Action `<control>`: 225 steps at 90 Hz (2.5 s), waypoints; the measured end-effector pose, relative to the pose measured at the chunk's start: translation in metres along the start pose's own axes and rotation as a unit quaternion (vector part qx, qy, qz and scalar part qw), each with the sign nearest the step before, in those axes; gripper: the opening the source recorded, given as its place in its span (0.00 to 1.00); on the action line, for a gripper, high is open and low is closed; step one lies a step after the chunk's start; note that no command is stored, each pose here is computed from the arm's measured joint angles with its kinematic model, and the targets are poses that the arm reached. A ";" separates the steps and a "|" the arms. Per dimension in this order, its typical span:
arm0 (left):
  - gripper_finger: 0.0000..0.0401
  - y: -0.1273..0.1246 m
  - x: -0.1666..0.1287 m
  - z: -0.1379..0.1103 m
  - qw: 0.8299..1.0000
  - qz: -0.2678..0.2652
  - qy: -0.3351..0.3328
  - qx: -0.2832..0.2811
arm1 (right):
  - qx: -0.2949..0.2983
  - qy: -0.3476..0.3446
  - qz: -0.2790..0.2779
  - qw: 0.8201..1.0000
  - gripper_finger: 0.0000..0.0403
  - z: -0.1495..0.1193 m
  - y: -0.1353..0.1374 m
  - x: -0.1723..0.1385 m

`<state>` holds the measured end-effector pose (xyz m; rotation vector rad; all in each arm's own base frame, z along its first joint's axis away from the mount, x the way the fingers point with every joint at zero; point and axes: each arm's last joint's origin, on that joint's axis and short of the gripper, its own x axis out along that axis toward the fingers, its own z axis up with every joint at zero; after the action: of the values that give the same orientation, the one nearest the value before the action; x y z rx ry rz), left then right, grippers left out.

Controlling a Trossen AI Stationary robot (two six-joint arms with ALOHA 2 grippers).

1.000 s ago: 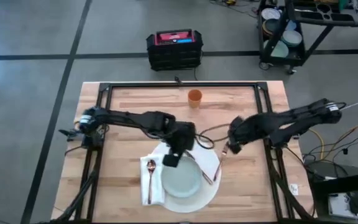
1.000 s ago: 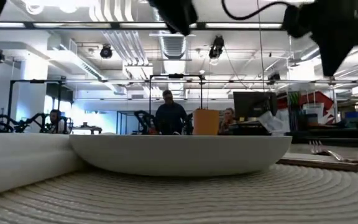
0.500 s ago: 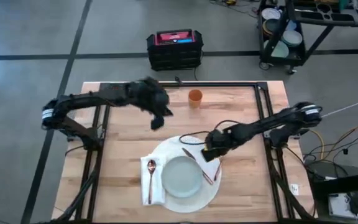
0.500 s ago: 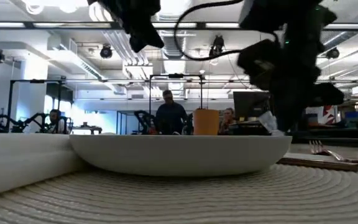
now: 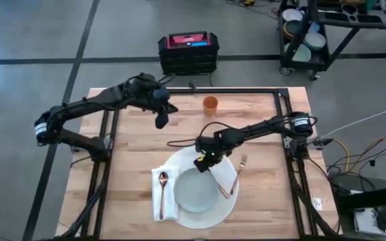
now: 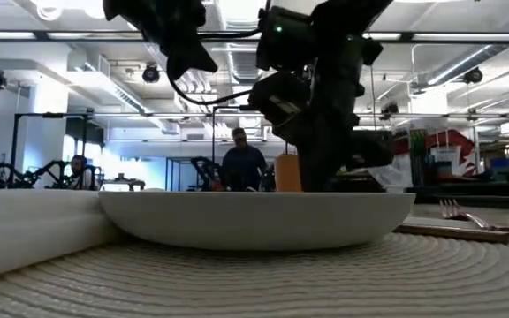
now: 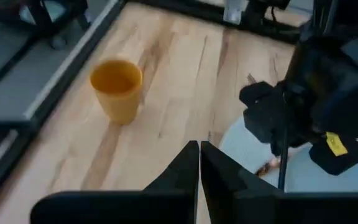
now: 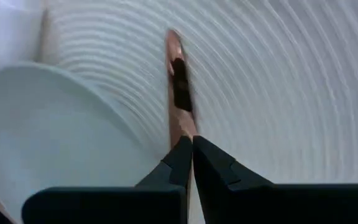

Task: Set table place
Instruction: Adjust the white mat on the table, then adjust the gold knife on the white mat

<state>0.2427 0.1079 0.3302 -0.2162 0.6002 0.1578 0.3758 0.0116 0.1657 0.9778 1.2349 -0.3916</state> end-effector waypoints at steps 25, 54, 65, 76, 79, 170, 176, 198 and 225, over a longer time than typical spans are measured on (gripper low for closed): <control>0.00 0.001 0.002 -0.003 1.000 0.001 0.007 -0.003 | -0.022 0.011 -0.012 1.000 0.00 0.015 -0.017 -0.005; 0.00 0.002 0.001 -0.003 1.000 0.013 0.006 0.000 | -0.010 0.038 -0.039 0.998 0.00 0.014 -0.034 0.012; 0.00 0.004 0.001 -0.003 0.999 0.039 0.006 -0.001 | -0.013 0.059 -0.035 0.998 0.00 0.014 -0.037 0.022; 0.00 0.004 0.001 -0.003 0.999 0.047 0.006 -0.001 | 0.013 0.050 -0.026 0.998 0.00 0.019 -0.038 0.027; 0.00 0.004 0.001 -0.003 0.999 0.047 0.006 -0.001 | 0.031 0.042 -0.020 0.998 0.00 0.023 -0.039 0.028; 0.00 0.006 0.001 -0.003 0.997 0.066 0.008 0.027 | 0.241 -0.100 -0.049 0.964 0.00 0.068 -0.079 -0.020; 0.00 0.007 0.001 -0.003 0.997 0.075 0.008 0.028 | 0.233 -0.113 -0.047 0.965 0.00 0.064 -0.074 -0.032; 0.00 0.007 0.001 -0.001 0.996 0.080 -0.002 0.039 | 0.177 -0.118 -0.041 0.976 0.00 0.055 -0.068 -0.058; 0.00 0.006 0.000 0.000 0.997 0.079 -0.009 -0.003 | 0.154 -0.139 0.006 0.978 0.00 0.073 -0.062 -0.036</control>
<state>0.2415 0.1141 0.3289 -0.1720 0.5982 0.3136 0.3631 -0.0897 0.1743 1.1492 0.9302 -0.7019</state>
